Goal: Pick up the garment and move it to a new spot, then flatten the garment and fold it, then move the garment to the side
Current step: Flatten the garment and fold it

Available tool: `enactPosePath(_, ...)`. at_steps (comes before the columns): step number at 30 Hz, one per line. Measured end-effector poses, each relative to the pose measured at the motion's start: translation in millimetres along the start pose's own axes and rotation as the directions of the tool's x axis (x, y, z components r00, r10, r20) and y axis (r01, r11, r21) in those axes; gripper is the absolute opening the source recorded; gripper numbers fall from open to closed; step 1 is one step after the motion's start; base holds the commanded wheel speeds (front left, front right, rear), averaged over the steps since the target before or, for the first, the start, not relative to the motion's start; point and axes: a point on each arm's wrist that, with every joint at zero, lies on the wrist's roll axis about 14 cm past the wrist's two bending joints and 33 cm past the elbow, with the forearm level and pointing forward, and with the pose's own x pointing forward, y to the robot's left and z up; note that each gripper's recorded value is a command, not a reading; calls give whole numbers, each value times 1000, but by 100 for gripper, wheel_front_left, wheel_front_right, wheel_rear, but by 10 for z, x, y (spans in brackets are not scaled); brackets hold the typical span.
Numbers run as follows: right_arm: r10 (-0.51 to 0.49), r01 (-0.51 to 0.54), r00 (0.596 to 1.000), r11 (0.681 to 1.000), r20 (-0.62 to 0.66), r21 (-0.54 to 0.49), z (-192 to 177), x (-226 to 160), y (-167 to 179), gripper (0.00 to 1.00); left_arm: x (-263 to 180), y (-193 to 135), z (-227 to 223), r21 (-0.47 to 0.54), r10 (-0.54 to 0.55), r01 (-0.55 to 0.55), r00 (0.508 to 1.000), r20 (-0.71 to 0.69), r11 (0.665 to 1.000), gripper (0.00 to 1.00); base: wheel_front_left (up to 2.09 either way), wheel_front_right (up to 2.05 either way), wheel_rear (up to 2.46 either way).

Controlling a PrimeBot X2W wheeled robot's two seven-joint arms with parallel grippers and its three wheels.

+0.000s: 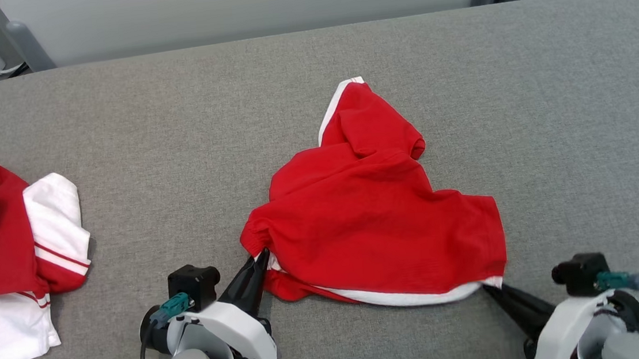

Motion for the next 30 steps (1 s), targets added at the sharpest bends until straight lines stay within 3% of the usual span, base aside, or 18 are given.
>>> enactPosePath(6,-1,-7,973,999,232,35,786,20,-13,0,-10,16,160,13,0,0,999,45,1000,0,0,0,0)
enactPosePath(15,62,-35,901,997,430,-71,1743,69,83,0,145,161,646,36,-21,19,997,74,999,0,0,0,0)
enactPosePath(18,78,-34,881,994,466,-102,2013,184,114,0,272,215,984,-11,-29,31,995,95,999,0,0,0,0)
enactPosePath(21,81,-26,857,993,508,-114,2322,296,121,0,393,311,1436,34,-40,35,989,143,999,0,0,0,0)
enactPosePath(26,81,-4,765,993,639,-121,3071,243,144,0,481,358,2294,-2,-48,51,946,320,999,0,0,0,0)
enactPosePath(28,94,-9,741,992,665,-129,3228,194,193,0,472,327,2448,-19,-56,67,935,349,998,0,0,0,0)
enactPosePath(30,101,-32,742,993,663,-116,3222,194,235,0,457,326,2408,-47,-59,78,943,326,996,0,0,0,0)
